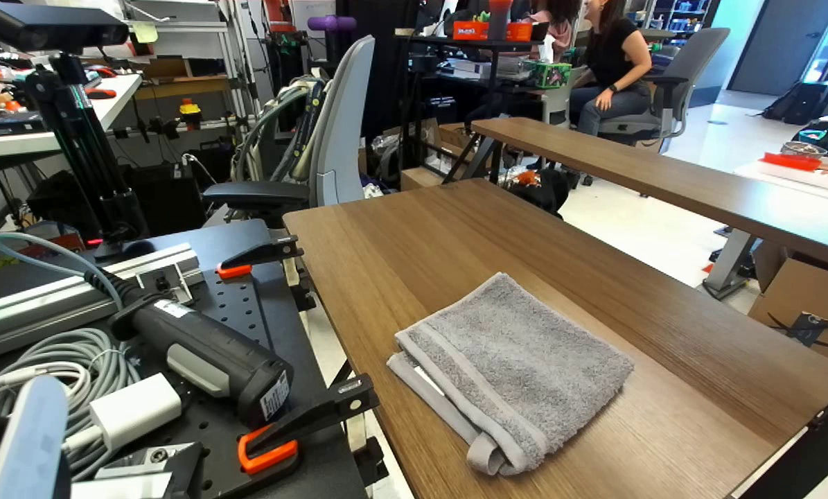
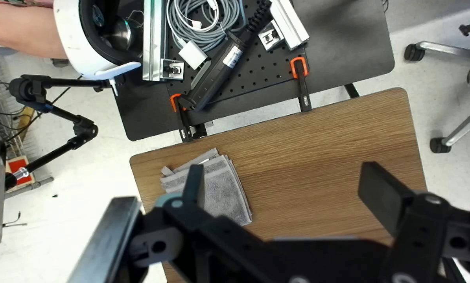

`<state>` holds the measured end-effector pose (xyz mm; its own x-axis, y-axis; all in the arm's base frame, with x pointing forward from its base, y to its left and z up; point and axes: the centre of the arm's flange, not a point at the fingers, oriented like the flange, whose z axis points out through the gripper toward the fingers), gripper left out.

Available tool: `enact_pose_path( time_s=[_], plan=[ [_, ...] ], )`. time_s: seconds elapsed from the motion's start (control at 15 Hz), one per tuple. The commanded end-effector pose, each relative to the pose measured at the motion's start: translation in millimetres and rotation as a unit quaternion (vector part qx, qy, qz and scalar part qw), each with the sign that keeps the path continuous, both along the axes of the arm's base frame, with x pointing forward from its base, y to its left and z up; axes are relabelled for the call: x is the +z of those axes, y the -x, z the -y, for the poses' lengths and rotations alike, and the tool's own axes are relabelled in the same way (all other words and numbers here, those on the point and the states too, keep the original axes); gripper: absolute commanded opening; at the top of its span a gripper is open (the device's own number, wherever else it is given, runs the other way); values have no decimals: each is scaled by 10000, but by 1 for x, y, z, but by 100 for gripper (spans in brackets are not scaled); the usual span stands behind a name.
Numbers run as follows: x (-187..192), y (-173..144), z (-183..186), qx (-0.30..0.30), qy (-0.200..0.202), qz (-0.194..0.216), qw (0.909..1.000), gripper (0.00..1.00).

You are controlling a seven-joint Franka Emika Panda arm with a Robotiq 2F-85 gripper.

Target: Move the towel to the left

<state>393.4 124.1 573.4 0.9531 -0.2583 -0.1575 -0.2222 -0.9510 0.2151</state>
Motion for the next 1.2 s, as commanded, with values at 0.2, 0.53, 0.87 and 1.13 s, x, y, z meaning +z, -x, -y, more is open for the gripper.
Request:
enact_pose_path(
  time_s=[0.2, 0.53, 0.87, 1.13],
  plan=[
    [-3, -3, 0, -41, 38, 84, 9999, 100],
    [-37, -30, 8, -324, 136, 265, 9990, 100],
    [-101, -64, 19, -540, 482, 556, 9958, 100],
    [-156, -80, 43, -663, 823, 694, 9920, 100]
  ],
)
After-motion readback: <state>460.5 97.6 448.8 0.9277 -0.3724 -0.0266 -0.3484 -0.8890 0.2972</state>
